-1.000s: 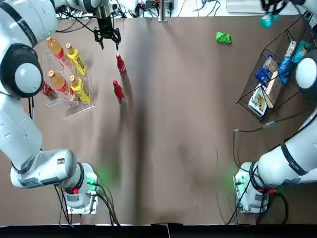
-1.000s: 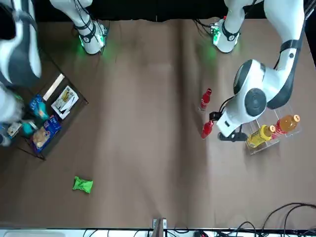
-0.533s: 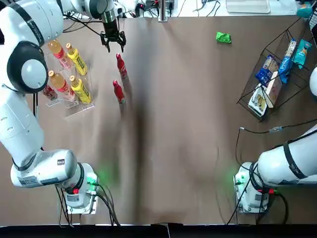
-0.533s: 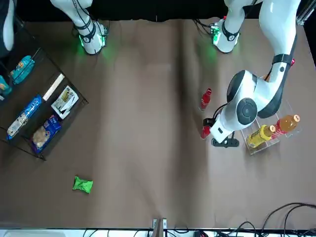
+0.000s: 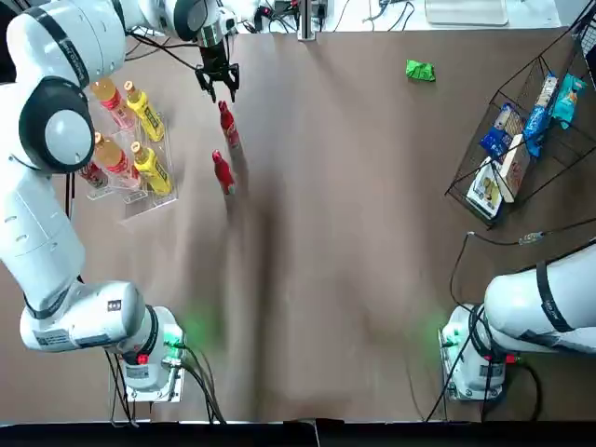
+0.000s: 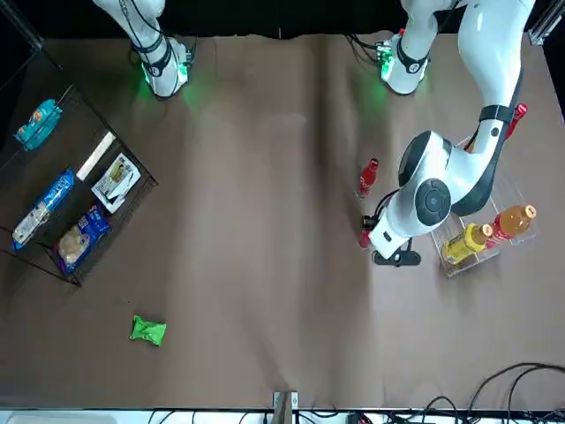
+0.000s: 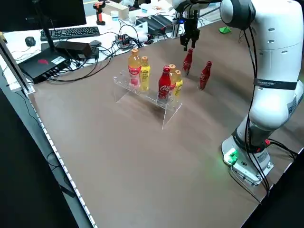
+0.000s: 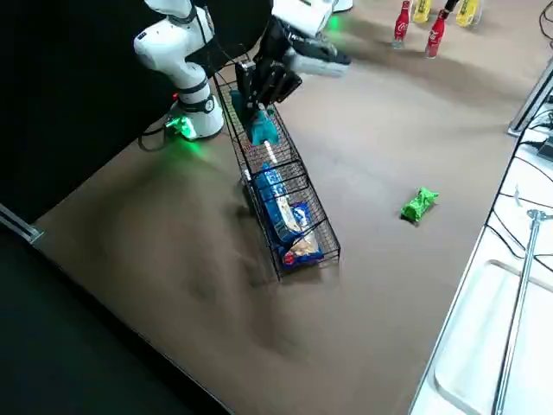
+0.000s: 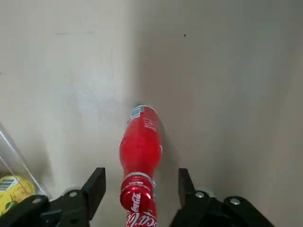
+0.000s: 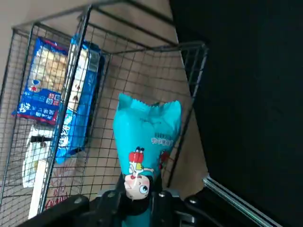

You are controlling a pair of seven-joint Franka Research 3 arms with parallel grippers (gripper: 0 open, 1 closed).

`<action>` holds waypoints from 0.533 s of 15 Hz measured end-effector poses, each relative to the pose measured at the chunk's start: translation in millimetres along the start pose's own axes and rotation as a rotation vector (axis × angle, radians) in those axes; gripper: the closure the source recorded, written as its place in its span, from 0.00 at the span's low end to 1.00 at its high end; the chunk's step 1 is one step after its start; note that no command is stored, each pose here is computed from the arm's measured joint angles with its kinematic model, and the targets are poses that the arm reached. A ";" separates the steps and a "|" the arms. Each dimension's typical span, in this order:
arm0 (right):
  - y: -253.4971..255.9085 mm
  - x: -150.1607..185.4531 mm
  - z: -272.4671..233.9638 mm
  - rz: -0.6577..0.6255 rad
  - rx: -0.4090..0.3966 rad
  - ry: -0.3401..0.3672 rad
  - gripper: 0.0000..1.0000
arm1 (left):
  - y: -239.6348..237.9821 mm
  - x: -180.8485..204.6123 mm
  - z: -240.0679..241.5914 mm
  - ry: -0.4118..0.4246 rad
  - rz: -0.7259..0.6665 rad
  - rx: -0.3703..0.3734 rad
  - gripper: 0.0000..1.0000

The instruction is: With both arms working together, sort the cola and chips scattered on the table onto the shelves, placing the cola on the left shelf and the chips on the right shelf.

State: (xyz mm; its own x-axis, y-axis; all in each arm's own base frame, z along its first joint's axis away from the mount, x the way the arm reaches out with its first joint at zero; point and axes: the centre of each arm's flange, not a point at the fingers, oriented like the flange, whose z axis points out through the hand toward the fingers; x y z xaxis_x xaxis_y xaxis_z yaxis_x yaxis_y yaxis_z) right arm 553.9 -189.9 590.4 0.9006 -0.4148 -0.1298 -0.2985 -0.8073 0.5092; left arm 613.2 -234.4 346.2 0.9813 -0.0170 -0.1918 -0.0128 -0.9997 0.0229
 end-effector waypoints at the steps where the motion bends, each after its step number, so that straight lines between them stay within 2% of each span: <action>1: -5.1 0.3 6.1 -0.011 -0.003 -0.013 0.78 | -0.4 0.0 1.5 -0.003 -0.006 0.001 0.30; 7: -46.4 4.5 46.2 -0.092 -0.021 -0.053 0.78 | -1.7 -4.1 9.9 -0.044 -0.021 0.020 0.38; 8: -50.2 3.7 46.2 -0.099 -0.022 -0.055 0.78 | -1.8 -4.3 10.3 -0.045 -0.025 0.021 0.45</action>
State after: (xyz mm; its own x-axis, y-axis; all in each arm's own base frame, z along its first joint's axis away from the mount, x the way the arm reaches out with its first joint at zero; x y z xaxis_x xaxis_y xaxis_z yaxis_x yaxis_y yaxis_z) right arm 557.7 -170.3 525.0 0.9064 -0.3566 -0.2266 -0.2014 -0.8362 0.5101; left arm 607.0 -232.8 337.0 0.9716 0.0075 -0.2364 0.0071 -1.0000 -0.0026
